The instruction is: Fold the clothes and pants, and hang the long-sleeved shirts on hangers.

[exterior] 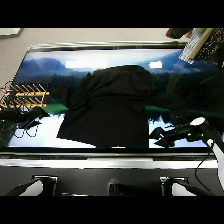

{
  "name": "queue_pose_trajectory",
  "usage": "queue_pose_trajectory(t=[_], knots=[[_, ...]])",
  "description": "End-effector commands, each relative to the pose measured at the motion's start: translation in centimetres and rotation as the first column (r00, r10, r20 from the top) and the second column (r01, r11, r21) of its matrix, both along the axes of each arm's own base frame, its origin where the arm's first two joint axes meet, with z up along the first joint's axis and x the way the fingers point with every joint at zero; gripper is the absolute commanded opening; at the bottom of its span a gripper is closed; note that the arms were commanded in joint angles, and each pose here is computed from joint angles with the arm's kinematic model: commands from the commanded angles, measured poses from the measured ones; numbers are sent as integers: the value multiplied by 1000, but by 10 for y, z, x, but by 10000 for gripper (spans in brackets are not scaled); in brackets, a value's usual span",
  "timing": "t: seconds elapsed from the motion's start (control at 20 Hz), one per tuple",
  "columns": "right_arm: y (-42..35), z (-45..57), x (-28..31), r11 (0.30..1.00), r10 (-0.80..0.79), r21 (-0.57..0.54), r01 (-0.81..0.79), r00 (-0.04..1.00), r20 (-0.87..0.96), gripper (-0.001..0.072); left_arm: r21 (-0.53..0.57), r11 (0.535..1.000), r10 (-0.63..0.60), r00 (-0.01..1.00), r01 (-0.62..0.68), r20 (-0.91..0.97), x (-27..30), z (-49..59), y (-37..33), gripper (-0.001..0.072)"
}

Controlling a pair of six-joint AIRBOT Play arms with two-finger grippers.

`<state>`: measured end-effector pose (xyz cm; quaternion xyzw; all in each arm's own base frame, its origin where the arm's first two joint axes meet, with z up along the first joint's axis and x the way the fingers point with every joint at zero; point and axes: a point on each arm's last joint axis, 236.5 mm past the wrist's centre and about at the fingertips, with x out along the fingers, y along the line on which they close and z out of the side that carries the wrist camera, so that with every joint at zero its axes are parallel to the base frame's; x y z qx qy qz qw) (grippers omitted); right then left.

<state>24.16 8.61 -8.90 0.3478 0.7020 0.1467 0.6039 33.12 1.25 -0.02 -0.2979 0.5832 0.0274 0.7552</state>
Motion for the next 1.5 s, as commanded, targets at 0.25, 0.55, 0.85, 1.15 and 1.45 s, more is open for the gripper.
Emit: queue_pose_trajectory(t=[0.25,0.55,0.85,1.15,1.45], knots=[[43,-17,-3,998,35,49,-36,999,25,26,-21,1000,-15,999,14,-50,-16,-5,2,720],[46,17,-1,996,57,58,-61,995,78,27,0,996,-93,995,93,-23,-21,-35,26,720],[45,21,1,998,31,54,-35,997,78,27,-83,976,-204,978,200,-47,-28,-70,-1,720],[45,21,1,998,28,56,-32,997,76,27,-135,954,-283,952,268,-115,-36,-98,-25,720],[46,22,2,998,16,61,-21,997,72,27,-172,930,-347,928,324,-132,-37,-108,-55,720]])
